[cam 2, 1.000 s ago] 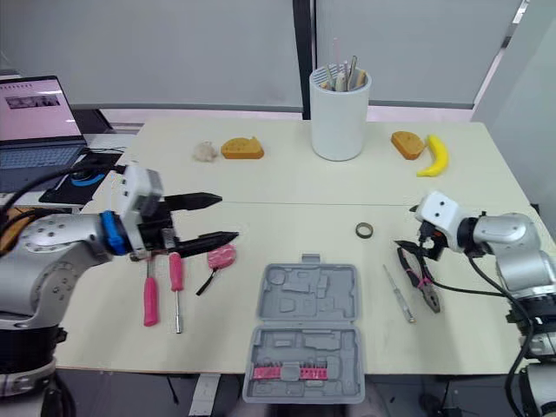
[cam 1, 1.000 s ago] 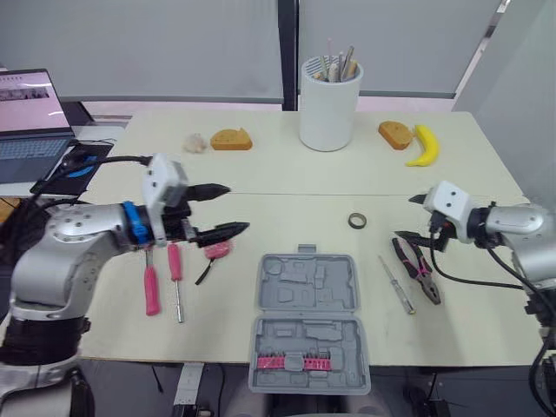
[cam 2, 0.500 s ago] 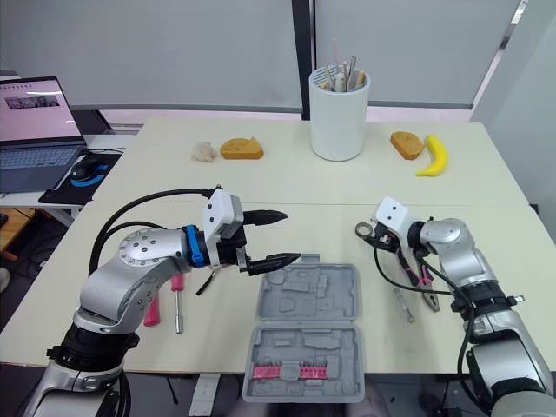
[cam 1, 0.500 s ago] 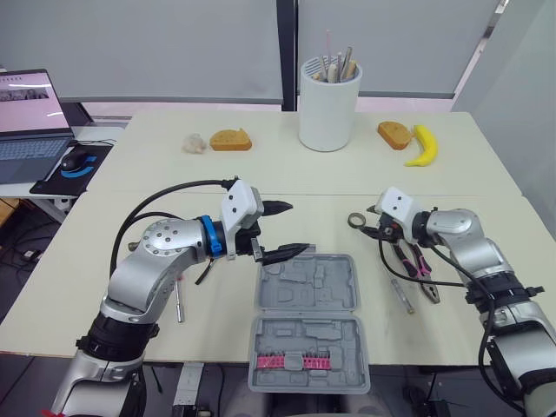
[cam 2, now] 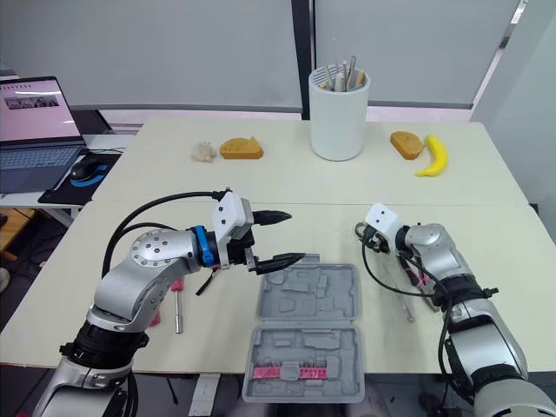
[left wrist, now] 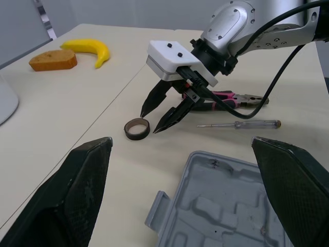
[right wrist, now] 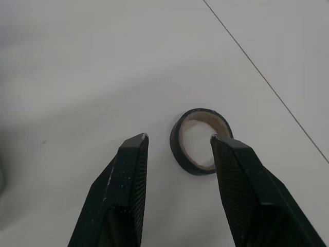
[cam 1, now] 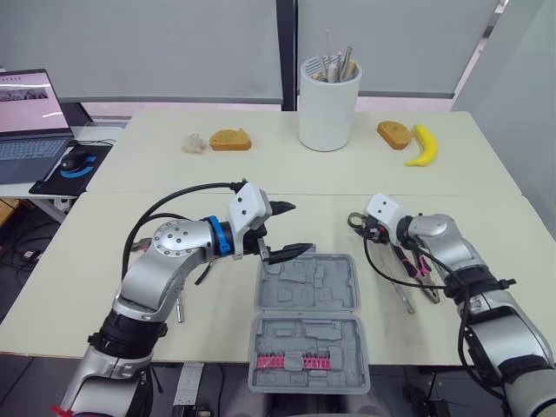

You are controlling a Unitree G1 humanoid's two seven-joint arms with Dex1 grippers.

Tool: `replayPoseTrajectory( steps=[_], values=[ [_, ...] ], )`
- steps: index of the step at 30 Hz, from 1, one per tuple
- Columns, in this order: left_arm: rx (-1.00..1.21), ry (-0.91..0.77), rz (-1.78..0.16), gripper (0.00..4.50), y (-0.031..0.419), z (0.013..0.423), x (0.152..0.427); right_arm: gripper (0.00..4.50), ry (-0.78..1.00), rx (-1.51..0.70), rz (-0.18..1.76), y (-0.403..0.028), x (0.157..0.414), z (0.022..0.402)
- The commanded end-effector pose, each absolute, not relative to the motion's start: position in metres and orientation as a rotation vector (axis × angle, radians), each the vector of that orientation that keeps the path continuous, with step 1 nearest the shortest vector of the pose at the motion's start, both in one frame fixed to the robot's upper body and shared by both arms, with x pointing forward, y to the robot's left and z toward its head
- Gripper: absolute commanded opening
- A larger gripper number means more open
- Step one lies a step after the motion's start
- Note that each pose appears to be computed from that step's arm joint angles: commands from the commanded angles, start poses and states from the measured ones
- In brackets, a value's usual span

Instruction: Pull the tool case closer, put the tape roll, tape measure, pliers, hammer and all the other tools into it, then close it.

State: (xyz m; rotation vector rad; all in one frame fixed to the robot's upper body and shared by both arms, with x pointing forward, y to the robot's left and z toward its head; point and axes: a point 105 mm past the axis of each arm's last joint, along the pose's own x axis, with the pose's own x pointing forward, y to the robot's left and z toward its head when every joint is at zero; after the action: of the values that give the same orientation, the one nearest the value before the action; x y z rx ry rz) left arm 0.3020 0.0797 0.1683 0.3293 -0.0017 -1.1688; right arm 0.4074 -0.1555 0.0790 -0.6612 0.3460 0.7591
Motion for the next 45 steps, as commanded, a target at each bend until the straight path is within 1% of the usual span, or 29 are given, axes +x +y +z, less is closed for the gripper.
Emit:
replayPoseTrajectory(
  steps=[1, 8, 11, 15, 18, 25, 30, 31, 34, 37, 39, 43, 45],
  values=[
    [0.348, -0.048, -1.175, 4.5, 0.076, 0.176, 0.3, 2.08, 0.327, -0.687, 0.747, -0.151, 0.414, 0.086],
    [0.369, -0.05, -1.176, 4.5, 0.073, 0.175, 0.299, 2.08, 0.369, -0.683, 0.705, -0.148, 0.423, 0.076],
    [0.368, -0.052, -1.178, 4.5, 0.071, 0.176, 0.299, 1.56, 0.364, -0.664, 0.722, -0.143, 0.423, 0.076],
    [0.37, -0.054, -1.178, 4.5, 0.07, 0.177, 0.298, 0.63, 0.357, -0.662, 0.742, -0.138, 0.422, 0.075],
    [0.37, -0.056, -1.178, 4.5, 0.07, 0.178, 0.299, 0.04, 0.356, -0.658, 0.744, -0.138, 0.422, 0.076],
    [0.344, -0.068, -1.169, 4.5, 0.072, 0.184, 0.3, 0.01, 0.335, -0.667, 0.749, -0.141, 0.424, 0.086],
    [0.336, -0.046, -1.124, 4.5, 0.093, 0.187, 0.304, 0.01, 0.289, -0.686, 0.864, -0.122, 0.411, 0.106],
    [0.335, -0.036, -1.118, 4.5, 0.098, 0.186, 0.304, 0.01, 0.287, -0.677, 0.889, -0.118, 0.407, 0.109],
    [0.304, -0.002, -1.087, 4.5, 0.124, 0.188, 0.299, 0.01, 0.28, -0.604, 1.031, -0.092, 0.381, 0.121],
    [0.298, 0.047, -1.078, 4.5, 0.143, 0.187, 0.289, 0.01, 0.289, -0.566, 1.158, -0.071, 0.357, 0.125],
    [0.313, 0.089, -1.074, 4.5, 0.154, 0.182, 0.281, 0.01, 0.289, -0.528, 1.211, -0.057, 0.346, 0.126],
    [0.292, 0.177, -1.072, 4.5, 0.169, 0.175, 0.262, 0.01, 0.304, -0.526, 1.298, -0.031, 0.327, 0.113],
    [0.296, 0.214, -1.049, 4.5, 0.177, 0.17, 0.256, 0.01, 0.305, -0.509, 1.326, -0.018, 0.321, 0.108]
  ],
)
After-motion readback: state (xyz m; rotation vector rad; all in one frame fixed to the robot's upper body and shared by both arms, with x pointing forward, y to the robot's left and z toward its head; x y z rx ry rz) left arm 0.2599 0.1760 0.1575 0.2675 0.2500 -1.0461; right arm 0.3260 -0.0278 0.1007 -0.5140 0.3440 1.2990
